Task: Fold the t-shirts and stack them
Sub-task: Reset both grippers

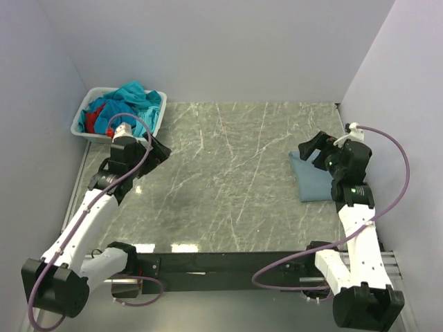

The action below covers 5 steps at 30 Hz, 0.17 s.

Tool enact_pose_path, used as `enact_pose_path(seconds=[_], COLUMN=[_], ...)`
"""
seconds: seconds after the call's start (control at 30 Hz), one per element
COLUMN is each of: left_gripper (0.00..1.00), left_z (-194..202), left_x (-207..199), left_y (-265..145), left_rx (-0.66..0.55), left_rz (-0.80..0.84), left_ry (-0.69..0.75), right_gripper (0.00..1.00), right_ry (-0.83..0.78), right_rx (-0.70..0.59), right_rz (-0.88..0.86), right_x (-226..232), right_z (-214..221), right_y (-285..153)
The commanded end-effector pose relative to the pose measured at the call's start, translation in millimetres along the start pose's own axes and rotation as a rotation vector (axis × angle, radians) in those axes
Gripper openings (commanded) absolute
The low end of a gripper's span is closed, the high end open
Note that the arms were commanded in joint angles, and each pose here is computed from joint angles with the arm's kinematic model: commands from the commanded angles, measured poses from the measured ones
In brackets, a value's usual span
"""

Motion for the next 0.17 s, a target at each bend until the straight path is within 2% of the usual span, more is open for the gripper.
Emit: enact_pose_path(seconds=[0.0, 0.13], left_gripper=[0.99, 0.99], left_z=[-11.0, -14.5], left_x=[-1.7, -3.9], left_y=[-10.9, -13.8], left_rx=[-0.071, -0.074], left_rz=[-0.031, -0.035], left_ry=[-0.008, -0.004], right_gripper=[0.93, 0.94], right_ry=[-0.019, -0.021], right_rx=[-0.08, -0.101], right_rz=[-0.06, -0.069], right_x=[7.9, 9.2], right_z=[-8.4, -8.4], right_y=[-7.2, -12.4])
Point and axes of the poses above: each gripper's point midway between its finger pads, its own y axis out along the fingers, its own x axis along the line the jaws close on, z = x × y, the point moved 9 cm from there along -y, back along the fingers, and after that the axes turned 4 degrees about y, right-handed, at the moved point
